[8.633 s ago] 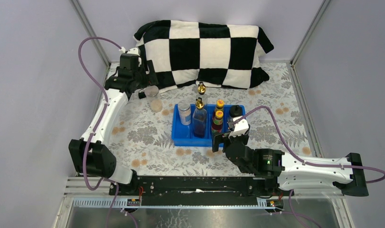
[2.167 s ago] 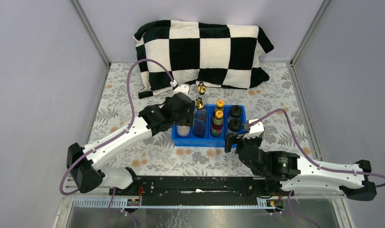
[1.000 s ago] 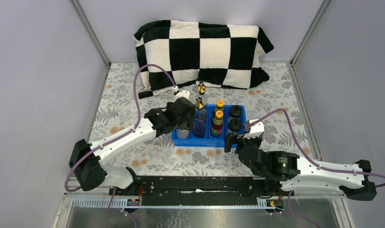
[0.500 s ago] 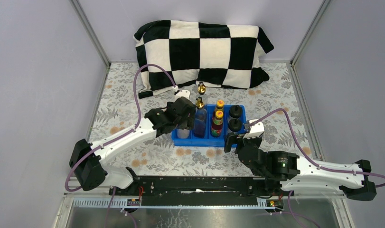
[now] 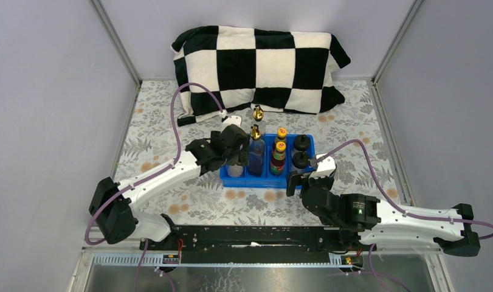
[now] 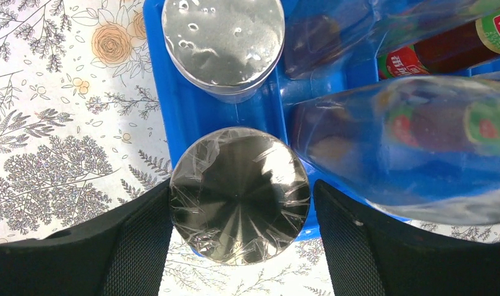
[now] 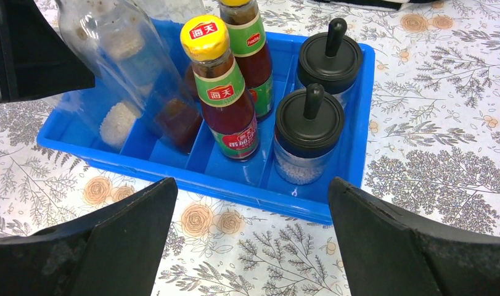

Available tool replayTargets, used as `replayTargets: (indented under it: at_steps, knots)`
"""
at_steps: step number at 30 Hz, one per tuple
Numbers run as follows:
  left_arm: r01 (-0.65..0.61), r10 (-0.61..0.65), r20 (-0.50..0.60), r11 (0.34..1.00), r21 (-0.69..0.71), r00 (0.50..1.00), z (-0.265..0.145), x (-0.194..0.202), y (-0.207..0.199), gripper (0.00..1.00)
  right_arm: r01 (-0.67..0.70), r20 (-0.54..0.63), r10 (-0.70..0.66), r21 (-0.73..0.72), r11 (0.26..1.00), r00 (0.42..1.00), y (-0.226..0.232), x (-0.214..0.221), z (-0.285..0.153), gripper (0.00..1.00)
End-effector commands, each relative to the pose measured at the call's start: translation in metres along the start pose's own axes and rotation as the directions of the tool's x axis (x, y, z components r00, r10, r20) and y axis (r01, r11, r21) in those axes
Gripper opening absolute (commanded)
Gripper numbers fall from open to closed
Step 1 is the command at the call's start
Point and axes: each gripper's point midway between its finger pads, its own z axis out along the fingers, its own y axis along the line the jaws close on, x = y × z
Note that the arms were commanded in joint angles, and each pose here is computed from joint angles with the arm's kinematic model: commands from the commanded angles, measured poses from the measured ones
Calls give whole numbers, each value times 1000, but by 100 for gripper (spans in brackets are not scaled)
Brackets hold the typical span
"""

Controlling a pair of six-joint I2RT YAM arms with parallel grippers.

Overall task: Organize the condiment bottles
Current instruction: Place the bottle in the storage box, then reset both arms

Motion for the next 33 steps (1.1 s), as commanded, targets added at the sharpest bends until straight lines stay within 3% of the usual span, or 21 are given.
replayTargets:
  at_steps: [1, 17, 23, 33]
  knots:
    - [32, -32, 41, 999, 7, 999, 1, -10, -3, 84, -29, 20, 29, 8, 1000, 999, 2, -6, 0, 100]
    - [42, -53, 131, 995, 91, 990, -48, -42, -4, 90, 23, 9, -23, -9, 1000, 1000, 9, -11, 0, 100]
    - [47, -66, 174, 993, 108, 983, -68, -49, 3, 99, 51, 14, -51, -35, 998, 999, 4, -27, -9, 100]
    - [38, -82, 249, 984, 175, 965, -103, -58, 10, 99, 52, 59, -48, -82, 995, 997, -13, -65, -31, 100]
